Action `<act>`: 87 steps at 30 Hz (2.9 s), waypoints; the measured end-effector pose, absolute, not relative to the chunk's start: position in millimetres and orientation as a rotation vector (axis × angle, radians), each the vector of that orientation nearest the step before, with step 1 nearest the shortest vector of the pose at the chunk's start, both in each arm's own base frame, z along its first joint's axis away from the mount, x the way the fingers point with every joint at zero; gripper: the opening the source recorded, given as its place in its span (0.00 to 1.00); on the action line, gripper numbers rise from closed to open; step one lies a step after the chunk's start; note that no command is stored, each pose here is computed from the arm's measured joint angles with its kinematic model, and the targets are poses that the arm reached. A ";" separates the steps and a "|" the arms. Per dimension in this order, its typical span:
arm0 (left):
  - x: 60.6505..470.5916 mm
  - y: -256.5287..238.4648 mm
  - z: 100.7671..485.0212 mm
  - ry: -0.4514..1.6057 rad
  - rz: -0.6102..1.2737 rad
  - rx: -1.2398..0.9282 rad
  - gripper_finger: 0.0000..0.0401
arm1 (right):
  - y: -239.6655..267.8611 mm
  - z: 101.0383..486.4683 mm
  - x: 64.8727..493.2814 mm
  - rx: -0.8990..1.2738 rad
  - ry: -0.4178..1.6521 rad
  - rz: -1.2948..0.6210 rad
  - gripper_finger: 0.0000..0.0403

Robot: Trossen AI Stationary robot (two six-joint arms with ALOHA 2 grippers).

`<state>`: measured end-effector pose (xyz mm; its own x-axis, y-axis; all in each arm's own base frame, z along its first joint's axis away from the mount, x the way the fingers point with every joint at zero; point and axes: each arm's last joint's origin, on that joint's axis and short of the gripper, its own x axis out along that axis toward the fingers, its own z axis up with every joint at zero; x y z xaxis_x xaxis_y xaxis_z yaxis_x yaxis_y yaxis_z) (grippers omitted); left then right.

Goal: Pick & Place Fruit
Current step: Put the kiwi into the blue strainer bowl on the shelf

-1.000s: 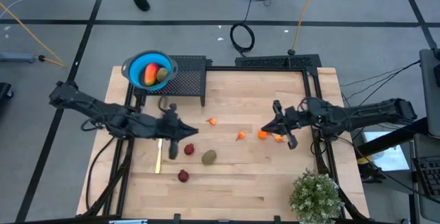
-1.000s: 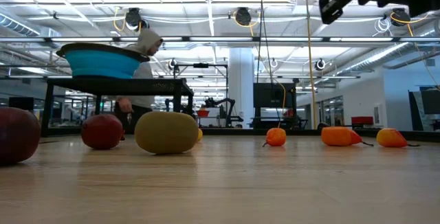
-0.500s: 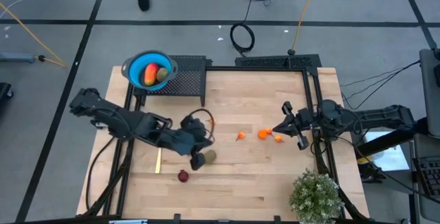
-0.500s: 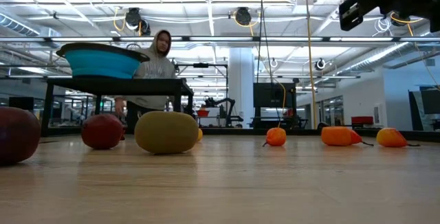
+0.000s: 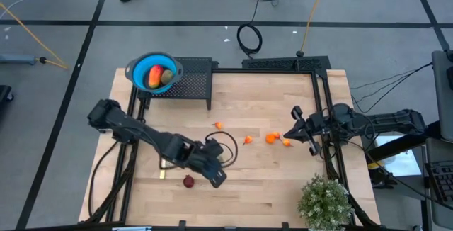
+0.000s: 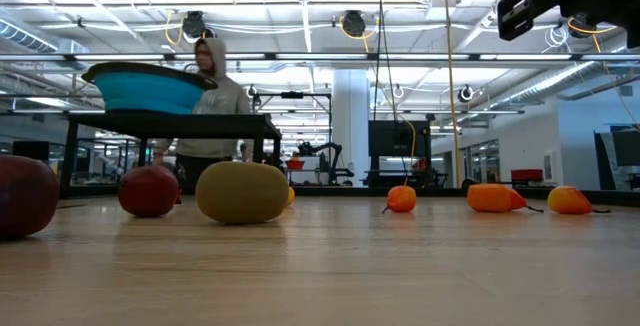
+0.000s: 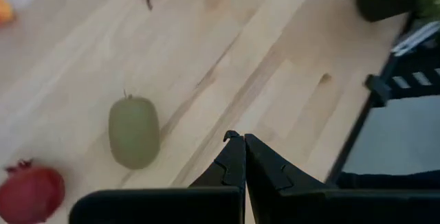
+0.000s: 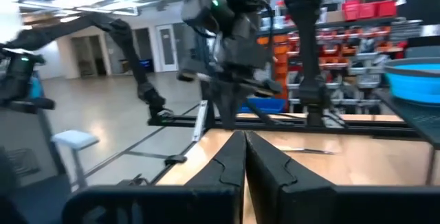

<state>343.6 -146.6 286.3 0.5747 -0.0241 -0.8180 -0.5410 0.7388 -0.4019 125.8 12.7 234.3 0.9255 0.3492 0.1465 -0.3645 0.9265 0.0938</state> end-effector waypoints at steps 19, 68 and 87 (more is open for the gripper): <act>356.2 -147.4 228.1 1.097 0.574 -0.703 0.01 | 13.1 234.3 125.6 0.118 -0.127 0.382 0.01; 349.3 -132.0 179.3 1.126 0.541 -0.558 0.95 | 13.1 234.3 125.6 0.118 -0.127 0.382 0.01; 344.4 -120.4 155.2 1.092 0.539 -0.477 0.80 | 13.0 234.3 125.7 0.118 -0.127 0.380 0.01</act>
